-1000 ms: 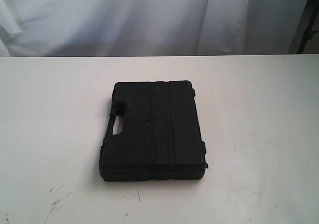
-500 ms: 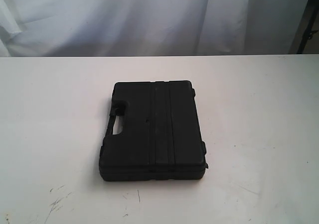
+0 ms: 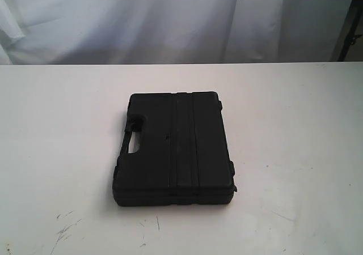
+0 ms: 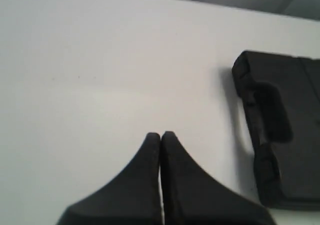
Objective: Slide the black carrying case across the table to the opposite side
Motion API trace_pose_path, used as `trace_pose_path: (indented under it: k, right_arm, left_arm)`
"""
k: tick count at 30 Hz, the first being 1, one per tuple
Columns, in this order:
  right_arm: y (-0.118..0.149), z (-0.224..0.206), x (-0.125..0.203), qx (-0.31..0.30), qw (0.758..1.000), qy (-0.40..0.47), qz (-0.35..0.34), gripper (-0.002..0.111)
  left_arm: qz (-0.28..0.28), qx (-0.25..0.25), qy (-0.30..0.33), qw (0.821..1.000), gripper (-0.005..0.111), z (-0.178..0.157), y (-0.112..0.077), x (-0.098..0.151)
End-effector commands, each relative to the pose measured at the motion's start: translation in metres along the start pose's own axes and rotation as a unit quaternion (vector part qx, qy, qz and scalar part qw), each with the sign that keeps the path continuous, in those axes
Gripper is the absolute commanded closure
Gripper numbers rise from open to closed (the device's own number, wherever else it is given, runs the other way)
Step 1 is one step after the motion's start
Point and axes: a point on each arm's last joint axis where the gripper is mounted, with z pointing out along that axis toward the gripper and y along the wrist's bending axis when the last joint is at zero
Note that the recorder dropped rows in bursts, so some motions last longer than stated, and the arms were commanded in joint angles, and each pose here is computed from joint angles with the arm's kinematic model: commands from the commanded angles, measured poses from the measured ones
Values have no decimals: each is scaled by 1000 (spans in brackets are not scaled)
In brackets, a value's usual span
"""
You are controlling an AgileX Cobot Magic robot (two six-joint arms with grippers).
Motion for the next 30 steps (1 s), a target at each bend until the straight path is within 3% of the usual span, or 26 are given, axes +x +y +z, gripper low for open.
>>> trace_pose_path:
  k: [1, 6, 12, 23, 30]
  right_arm:
    - [0, 0, 1, 3, 1000, -2, 4, 108]
    - [0, 0, 1, 3, 1000, -2, 3, 108]
    - [0, 0, 1, 3, 1000, -2, 3, 108]
    - [0, 0, 1, 3, 1000, -2, 3, 108]
    - [0, 0, 1, 3, 1000, -2, 3, 108]
  left_arm:
    - [10, 0, 37, 999, 107, 17, 0, -2]
    - [-44, 35, 61, 997, 107, 24, -6, 0]
    - [-18, 60, 59, 996, 107, 23, -12, -11]
    - [-32, 93, 162, 982, 107, 49, -26, -62]
    - [-27, 113, 198, 973, 107, 76, -39, -71]
